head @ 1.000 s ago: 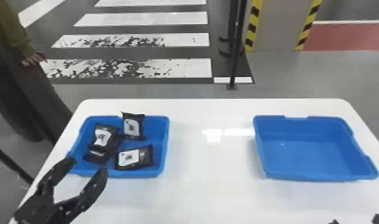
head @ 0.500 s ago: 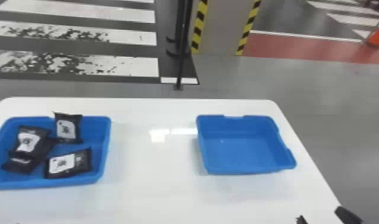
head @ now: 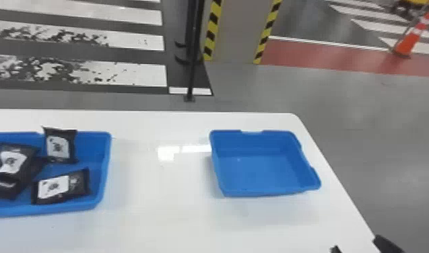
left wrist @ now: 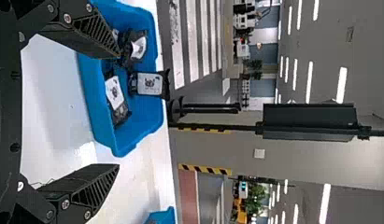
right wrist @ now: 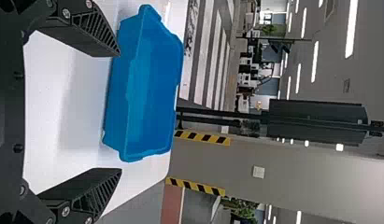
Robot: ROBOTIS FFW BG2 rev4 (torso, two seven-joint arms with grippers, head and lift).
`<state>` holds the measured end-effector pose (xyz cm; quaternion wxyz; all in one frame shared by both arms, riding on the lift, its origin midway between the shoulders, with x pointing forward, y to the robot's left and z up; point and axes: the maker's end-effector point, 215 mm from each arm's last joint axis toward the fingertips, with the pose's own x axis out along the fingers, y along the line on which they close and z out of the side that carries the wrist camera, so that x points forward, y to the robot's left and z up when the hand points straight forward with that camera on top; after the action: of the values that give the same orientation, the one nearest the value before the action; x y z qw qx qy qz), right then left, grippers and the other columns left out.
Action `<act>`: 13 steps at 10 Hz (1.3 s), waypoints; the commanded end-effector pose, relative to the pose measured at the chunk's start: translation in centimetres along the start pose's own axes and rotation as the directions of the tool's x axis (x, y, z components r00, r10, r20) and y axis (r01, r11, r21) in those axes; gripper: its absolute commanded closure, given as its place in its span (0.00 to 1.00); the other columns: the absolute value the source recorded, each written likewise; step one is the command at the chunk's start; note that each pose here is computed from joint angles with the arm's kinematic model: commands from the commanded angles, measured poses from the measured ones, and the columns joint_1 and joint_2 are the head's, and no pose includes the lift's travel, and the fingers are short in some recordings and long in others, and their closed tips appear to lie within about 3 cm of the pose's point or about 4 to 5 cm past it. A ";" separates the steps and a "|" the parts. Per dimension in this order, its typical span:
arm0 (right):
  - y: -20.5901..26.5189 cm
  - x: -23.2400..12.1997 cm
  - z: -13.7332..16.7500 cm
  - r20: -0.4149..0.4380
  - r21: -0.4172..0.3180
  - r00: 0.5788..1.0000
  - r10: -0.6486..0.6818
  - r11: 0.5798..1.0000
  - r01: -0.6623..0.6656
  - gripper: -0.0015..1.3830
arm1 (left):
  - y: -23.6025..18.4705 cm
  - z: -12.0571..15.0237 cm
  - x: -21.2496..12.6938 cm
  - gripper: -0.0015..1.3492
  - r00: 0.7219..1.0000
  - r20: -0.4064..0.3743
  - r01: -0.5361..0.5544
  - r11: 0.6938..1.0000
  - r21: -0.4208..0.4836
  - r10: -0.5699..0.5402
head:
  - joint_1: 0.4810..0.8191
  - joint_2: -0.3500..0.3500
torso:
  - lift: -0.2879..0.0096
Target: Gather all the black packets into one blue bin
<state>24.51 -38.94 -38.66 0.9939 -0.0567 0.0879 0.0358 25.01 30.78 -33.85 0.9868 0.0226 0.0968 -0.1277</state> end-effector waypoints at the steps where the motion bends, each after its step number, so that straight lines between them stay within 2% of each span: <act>1: 0.1 0.0 0.2 0.002 -0.003 1.000 -0.002 1.000 0.002 0.11 | 0.2 -0.1 -0.1 0.15 1.000 -0.004 -0.005 1.000 0.010 0.005 | 0.63 0.21 | 0.60; 13: 0.0 0.3 1.2 0.018 -0.019 1.000 -0.006 1.000 0.006 0.11 | 0.3 -0.2 0.6 0.15 1.000 -0.005 -0.004 1.000 0.005 0.004 | 0.63 0.23 | 0.60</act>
<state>25.05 -38.82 -37.56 0.9940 -0.0675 0.0790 0.0351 25.64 30.90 -34.14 0.9869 0.0250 0.0985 -0.1257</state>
